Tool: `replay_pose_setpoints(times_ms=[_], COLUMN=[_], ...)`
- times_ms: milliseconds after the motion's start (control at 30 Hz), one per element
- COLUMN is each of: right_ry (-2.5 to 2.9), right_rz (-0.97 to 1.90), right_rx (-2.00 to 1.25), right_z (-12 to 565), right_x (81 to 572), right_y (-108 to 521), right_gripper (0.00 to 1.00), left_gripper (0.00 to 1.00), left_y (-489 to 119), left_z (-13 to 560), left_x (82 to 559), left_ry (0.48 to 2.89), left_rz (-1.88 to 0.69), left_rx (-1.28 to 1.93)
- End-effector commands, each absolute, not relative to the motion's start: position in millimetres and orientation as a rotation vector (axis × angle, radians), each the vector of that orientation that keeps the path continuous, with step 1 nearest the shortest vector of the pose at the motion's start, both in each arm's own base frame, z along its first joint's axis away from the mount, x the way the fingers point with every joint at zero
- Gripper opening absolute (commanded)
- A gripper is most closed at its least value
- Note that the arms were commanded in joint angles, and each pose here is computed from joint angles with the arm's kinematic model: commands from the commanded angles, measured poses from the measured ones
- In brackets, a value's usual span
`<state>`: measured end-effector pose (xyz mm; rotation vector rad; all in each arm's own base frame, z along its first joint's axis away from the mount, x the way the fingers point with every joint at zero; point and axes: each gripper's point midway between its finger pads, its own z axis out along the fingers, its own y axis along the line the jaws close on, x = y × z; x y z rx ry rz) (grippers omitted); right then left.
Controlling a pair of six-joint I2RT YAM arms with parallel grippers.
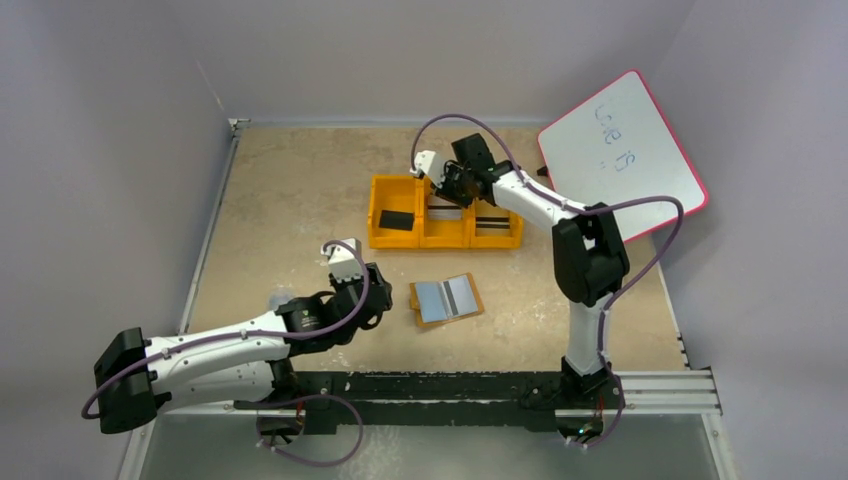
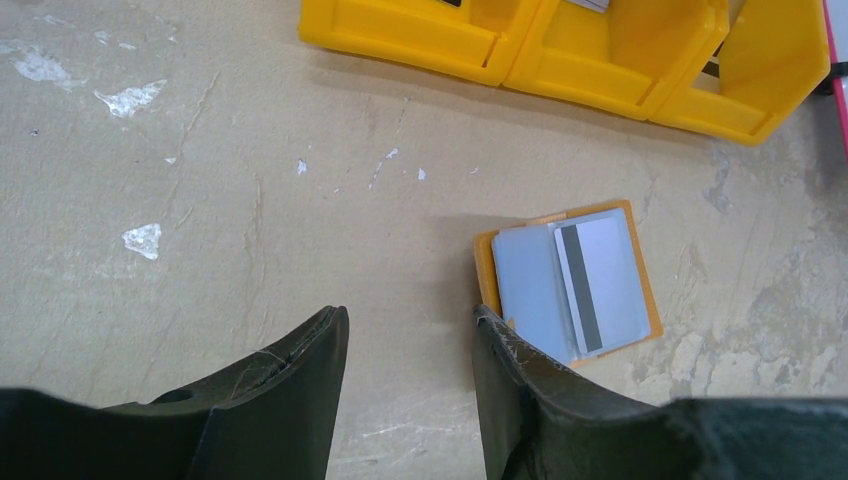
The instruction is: Take the credit cards out of the card holder
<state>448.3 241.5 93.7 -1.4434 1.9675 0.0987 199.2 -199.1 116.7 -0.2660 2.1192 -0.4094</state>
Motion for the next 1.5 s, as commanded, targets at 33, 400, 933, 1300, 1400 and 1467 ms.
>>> replay_pose_setpoints(times_ms=[33, 400, 933, 1300, 1400, 1467], right_ry=[1.857, 1.767, 1.737, 1.721, 1.713, 1.712], right_rz=[-0.063, -0.108, -0.157, -0.185, -0.187, -0.189], right_rx=[-1.432, -1.480, -1.514, -1.504, -1.510, -1.510], right_z=[112, 102, 87, 83, 82, 81], right_x=[473, 475, 480, 485, 485, 485], right_y=[233, 236, 240, 240, 241, 241], right_gripper=[0.00, 0.02, 0.06, 0.08, 0.08, 0.09], left_gripper=[0.48, 0.46, 0.46, 0.46, 0.46, 0.46], left_y=[-197, -182, -181, -179, -179, -179], left_z=[121, 132, 132, 129, 130, 129], left_x=[203, 204, 204, 203, 204, 203], left_ry=[2.089, 2.026, 2.025, 2.030, 2.029, 2.030], left_rz=[-0.415, -0.440, -0.428, -0.424, -0.424, -0.424], left_rx=[-0.298, -0.397, -0.402, -0.407, -0.409, -0.408])
